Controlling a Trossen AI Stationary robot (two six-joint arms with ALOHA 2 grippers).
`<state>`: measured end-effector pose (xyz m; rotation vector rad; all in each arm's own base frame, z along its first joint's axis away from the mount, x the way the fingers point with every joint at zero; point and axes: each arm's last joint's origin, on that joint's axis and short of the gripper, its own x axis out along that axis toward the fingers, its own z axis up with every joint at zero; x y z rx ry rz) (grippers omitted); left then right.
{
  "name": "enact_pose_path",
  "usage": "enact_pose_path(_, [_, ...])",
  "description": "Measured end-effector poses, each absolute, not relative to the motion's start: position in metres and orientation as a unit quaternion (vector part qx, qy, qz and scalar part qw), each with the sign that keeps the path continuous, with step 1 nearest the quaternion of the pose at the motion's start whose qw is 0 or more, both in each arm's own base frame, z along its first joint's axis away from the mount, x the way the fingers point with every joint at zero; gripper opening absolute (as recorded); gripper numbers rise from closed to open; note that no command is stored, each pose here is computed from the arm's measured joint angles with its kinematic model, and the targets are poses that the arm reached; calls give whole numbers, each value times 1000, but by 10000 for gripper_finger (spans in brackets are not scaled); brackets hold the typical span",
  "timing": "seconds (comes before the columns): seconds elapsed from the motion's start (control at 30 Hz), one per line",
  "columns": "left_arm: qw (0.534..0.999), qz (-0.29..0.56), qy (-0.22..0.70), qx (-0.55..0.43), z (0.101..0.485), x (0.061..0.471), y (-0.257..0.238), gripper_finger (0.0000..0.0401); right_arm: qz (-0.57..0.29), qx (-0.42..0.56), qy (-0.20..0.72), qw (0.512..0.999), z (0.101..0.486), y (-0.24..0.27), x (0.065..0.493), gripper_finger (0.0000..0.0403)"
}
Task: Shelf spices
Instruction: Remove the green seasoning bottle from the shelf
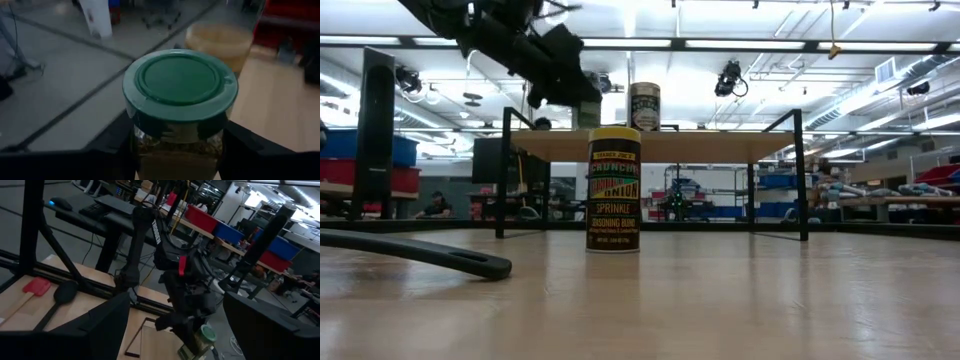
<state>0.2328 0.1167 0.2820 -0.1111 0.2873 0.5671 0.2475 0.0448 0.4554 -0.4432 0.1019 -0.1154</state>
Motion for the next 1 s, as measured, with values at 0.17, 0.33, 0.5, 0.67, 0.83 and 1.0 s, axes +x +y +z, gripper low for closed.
enact_pose_path(0.17, [964, 244, 86, -62, 303, 223, 104, 195, -58, -227, 45, 971, 457, 45, 248, 318])
enact_pose_path(0.33, [983, 151, 73, -69, 312, 223, 79, 195, -84, -251, 40, 964, 459, 43, 247, 318])
enact_pose_path(0.5, [982, 115, 136, -59, 296, 238, 51, 195, -107, -251, 34, 962, 462, 42, 247, 318])
enact_pose_path(0.67, [989, 84, 111, -43, 288, 260, 24, 195, -114, -261, 26, 958, 464, 42, 247, 318])
enact_pose_path(0.83, [993, 44, 103, -37, 266, 289, 1, 195, -116, -258, 18, 959, 465, 42, 247, 318])
enact_pose_path(1.0, [995, 21, 92, -32, 241, 314, -16, 195, -116, -258, 18, 959, 465, 42, 247, 316])
